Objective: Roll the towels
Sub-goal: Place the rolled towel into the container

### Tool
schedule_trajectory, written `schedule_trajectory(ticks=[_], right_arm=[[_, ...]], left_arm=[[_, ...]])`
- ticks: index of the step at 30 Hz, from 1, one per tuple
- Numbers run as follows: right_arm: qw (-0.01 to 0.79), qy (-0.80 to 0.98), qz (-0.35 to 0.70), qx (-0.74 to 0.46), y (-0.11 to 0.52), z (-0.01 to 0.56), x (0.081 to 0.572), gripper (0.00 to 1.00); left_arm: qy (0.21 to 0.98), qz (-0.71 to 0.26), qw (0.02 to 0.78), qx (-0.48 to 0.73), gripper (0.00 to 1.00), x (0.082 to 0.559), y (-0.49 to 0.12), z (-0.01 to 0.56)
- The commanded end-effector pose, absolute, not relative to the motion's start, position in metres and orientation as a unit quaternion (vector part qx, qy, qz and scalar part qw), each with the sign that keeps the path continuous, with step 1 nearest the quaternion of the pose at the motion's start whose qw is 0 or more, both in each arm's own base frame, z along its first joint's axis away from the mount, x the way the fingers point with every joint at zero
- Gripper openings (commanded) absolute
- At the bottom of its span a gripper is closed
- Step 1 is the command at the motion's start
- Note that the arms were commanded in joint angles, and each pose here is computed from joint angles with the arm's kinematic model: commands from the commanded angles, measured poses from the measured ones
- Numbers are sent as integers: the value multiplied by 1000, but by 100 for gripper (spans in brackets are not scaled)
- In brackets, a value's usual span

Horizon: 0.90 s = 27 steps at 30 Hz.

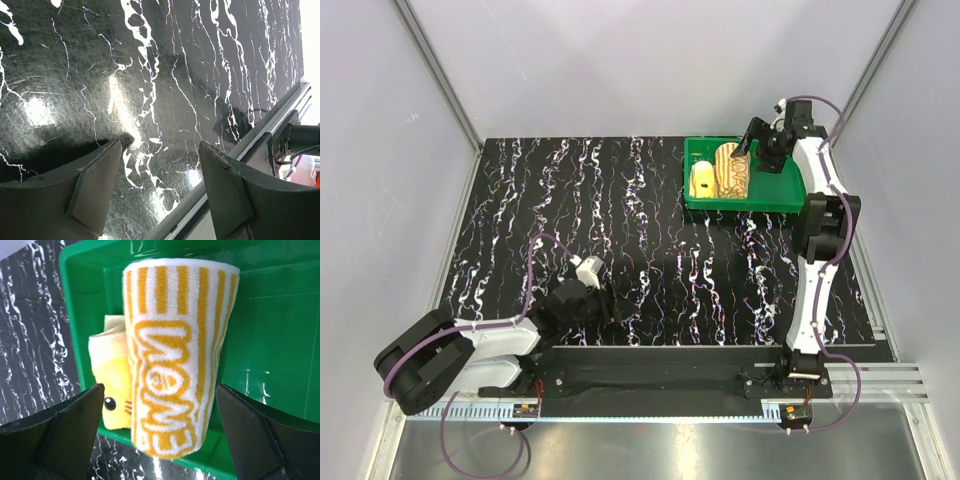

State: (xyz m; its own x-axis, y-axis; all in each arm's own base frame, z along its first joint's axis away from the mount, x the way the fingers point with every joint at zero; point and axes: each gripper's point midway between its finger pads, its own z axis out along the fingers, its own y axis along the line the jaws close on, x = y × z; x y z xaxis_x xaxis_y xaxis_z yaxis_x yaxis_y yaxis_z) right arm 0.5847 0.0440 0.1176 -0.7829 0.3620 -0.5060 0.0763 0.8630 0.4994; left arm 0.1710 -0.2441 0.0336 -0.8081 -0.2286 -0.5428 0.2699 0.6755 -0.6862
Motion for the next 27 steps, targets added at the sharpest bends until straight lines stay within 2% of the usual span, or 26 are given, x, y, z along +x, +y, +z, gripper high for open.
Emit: schedule_trajectory(ticks=[1,10,13,14,15,17,21,22,23,25,27], right_arm=[[359,898,234,98,46,184,582,100],[370,895,230,93,52,207,555,100],[393,888,227,76,65,231,529,100],[417,877,229,66,69,260,515,100],[412,880,227,66,71,250,504,100],[426,872,238,42,95,266,469,100],[473,844,252,26,113,290,416,100],[482,837,258,27,116,293,405,100],[486,831,268,30,118,290,381,100],[514,810,280,38,117,297,366,100],[526,794,299,55,117,292,343,100]], left_arm=[[884,-367,290,16,71,162,-229,12],[884,-366,292,14,70,162,-228,12],[883,-364,297,12,70,164,-227,17],[881,-365,300,12,70,164,-227,20],[881,-364,303,12,70,164,-226,22],[866,-370,336,11,71,172,-225,43],[859,-302,413,8,73,198,-202,86],[838,-282,468,-2,75,215,-191,119],[831,-264,490,-6,76,220,-183,131],[800,-209,563,-8,76,235,-157,163],[778,-168,605,-30,77,242,-135,179]])
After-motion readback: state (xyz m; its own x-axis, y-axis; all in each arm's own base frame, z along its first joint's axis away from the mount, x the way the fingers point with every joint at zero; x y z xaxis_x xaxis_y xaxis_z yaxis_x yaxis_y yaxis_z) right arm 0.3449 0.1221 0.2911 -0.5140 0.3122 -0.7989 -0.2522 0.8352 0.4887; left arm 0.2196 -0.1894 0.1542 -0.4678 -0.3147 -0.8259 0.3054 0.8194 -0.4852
